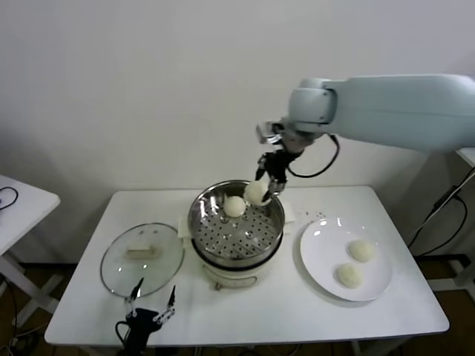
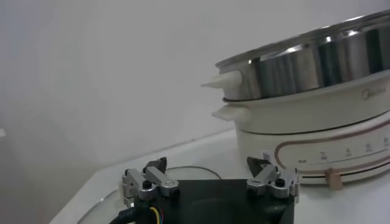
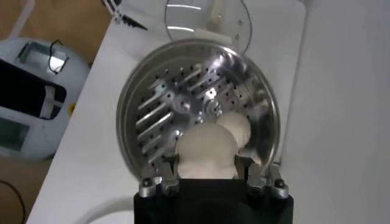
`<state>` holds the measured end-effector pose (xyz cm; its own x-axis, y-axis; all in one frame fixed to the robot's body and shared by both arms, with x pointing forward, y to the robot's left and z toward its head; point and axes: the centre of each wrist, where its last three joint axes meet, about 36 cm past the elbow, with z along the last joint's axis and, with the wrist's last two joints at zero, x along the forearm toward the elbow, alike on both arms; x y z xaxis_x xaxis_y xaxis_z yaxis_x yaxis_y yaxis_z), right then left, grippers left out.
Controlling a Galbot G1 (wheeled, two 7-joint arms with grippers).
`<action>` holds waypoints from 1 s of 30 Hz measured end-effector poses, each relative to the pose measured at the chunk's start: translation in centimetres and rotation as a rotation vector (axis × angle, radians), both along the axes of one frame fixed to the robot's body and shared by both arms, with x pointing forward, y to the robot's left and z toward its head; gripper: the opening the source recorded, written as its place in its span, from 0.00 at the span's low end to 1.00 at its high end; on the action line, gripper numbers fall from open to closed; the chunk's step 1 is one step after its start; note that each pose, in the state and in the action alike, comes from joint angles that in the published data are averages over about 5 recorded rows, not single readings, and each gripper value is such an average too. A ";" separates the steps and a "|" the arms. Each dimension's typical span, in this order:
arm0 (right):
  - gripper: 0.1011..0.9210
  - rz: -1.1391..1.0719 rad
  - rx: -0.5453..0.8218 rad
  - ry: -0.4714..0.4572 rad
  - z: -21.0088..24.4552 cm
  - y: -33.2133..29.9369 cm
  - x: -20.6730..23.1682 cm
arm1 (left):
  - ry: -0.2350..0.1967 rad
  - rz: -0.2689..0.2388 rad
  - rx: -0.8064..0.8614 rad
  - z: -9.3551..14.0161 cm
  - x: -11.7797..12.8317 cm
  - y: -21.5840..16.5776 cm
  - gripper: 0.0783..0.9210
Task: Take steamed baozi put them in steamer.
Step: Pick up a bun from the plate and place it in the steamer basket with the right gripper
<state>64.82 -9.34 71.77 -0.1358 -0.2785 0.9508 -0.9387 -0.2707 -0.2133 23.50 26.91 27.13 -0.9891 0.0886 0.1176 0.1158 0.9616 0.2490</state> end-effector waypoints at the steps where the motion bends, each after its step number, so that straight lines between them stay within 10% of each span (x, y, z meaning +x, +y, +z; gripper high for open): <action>1: 0.64 0.003 0.001 0.003 -0.6 0.7 0.1 | 0.000 0.000 0.000 0.0 0.0 0.0 0.88; 30: 0.66 0.047 -0.020 0.014 -12.5 11.3 1.5 | 0.011 0.003 -0.001 -0.5 -0.2 0.2 0.88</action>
